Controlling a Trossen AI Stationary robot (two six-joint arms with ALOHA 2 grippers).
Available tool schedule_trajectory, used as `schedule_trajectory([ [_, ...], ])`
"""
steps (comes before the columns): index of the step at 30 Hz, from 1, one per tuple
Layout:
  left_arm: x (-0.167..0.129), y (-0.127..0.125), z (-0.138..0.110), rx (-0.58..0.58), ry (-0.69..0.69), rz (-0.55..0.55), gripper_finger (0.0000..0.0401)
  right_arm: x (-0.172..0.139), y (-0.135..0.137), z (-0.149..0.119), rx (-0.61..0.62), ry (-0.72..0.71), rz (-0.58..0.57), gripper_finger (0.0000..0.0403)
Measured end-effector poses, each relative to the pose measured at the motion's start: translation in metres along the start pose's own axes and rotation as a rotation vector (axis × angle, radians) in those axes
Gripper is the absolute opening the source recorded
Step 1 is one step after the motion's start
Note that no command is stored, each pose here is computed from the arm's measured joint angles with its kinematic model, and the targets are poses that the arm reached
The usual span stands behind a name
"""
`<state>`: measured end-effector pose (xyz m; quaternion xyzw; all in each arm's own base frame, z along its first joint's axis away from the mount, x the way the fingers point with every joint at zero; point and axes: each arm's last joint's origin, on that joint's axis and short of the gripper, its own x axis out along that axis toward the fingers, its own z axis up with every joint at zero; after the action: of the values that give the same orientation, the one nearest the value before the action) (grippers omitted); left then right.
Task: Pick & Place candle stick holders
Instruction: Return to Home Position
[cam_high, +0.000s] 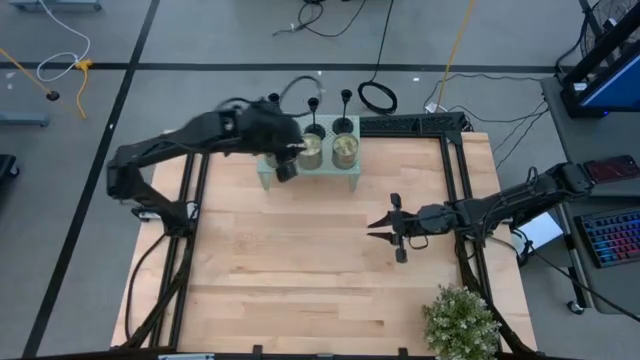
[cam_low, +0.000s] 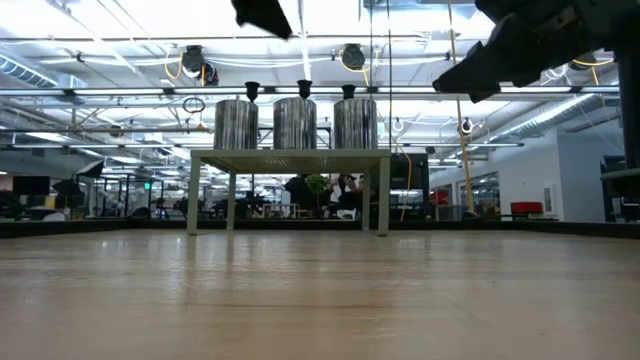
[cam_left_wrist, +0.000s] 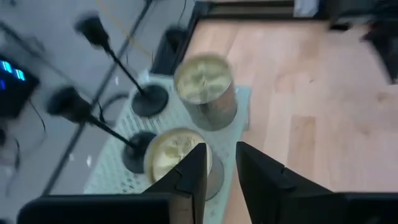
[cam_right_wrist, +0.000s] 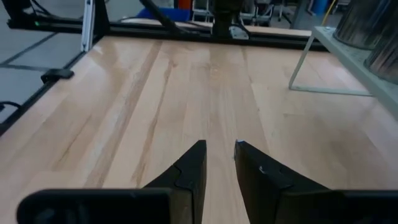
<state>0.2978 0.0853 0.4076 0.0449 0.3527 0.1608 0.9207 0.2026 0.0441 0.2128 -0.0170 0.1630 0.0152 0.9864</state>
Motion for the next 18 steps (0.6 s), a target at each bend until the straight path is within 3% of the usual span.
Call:
schedule_trajectory([
  [5, -0.061, -0.004, -0.008, 0.042, -0.061, 0.007, 0.0058, 0.000, 0.002, 0.002, 0.033, -0.022, 0.010, 0.0091],
  [11, -0.119, -0.012, -0.040, -0.044, -0.060, -0.032, 0.0005, 0.000, 0.003, 0.003, 0.095, -0.030, 0.062, 0.0139],
  [14, -0.130, -0.020, -0.065, -0.039, -0.092, -0.045, 0.0012, -0.004, 0.004, 0.006, 0.082, -0.047, 0.115, 0.0157],
  [18, -0.122, -0.034, -0.111, -0.024, -0.147, -0.056, 0.0013, -0.014, 0.002, 0.014, 0.064, -0.101, 0.117, 0.0164],
])
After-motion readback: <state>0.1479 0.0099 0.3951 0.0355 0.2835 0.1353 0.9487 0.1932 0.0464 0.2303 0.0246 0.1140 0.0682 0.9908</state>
